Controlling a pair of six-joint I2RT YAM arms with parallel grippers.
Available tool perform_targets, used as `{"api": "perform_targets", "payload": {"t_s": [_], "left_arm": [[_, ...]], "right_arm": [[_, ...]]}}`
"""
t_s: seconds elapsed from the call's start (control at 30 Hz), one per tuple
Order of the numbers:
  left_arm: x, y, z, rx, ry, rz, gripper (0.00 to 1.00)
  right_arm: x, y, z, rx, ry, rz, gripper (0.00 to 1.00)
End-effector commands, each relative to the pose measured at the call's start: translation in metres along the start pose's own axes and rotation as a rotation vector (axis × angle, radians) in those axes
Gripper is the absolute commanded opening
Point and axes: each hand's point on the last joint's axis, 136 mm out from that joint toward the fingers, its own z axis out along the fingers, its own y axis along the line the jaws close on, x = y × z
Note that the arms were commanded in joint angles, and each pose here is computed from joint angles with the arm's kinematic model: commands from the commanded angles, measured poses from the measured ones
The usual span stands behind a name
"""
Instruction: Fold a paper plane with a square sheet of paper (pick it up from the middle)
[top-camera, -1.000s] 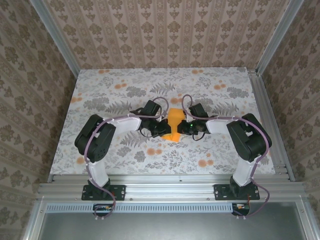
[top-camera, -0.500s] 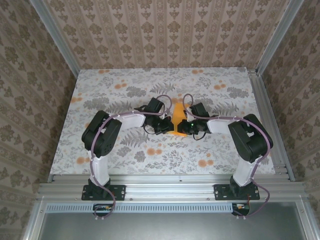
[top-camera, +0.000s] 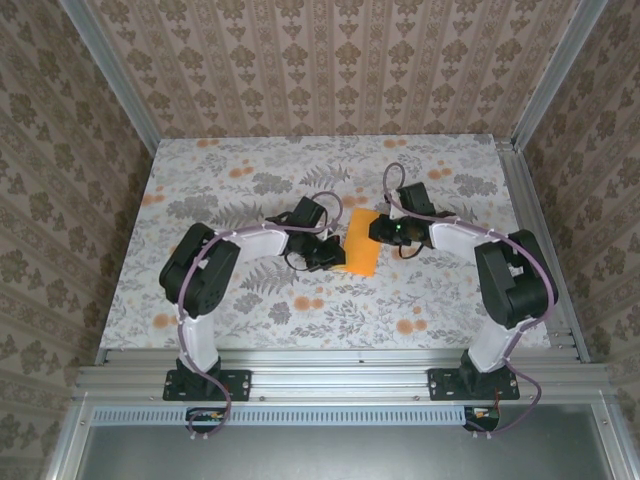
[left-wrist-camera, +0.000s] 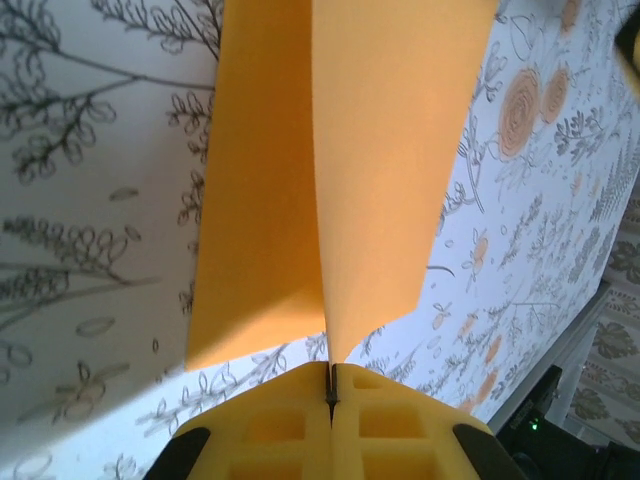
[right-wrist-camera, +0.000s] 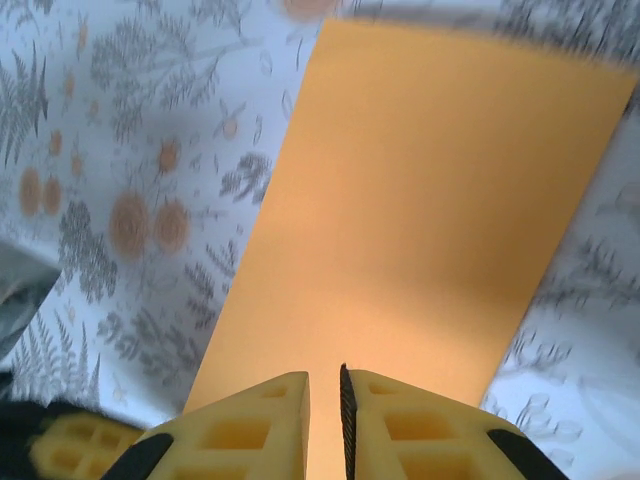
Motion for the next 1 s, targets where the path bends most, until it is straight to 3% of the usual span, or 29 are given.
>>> {"api": "perform_targets", "payload": {"t_s": [0.0,0.3,0.97], "left_arm": [[0.008,-0.01,-0.015,0.02,0.004,0.034,0.02],[0.01,-0.007,-0.013,0.014,0.008,0.026,0.03],[-0.014,-0.028,0.006,0.071,0.036,0.034,0.04]], "right_arm": [[-0.006,-0.014,0.016,0.034,0.03,-0.018,0.19],[0.008,-0.024,0.039,0.033,0.113,0.005,0.18],[0.029,-0.032,0.049,0.021,0.174,0.008,0.15]]}}
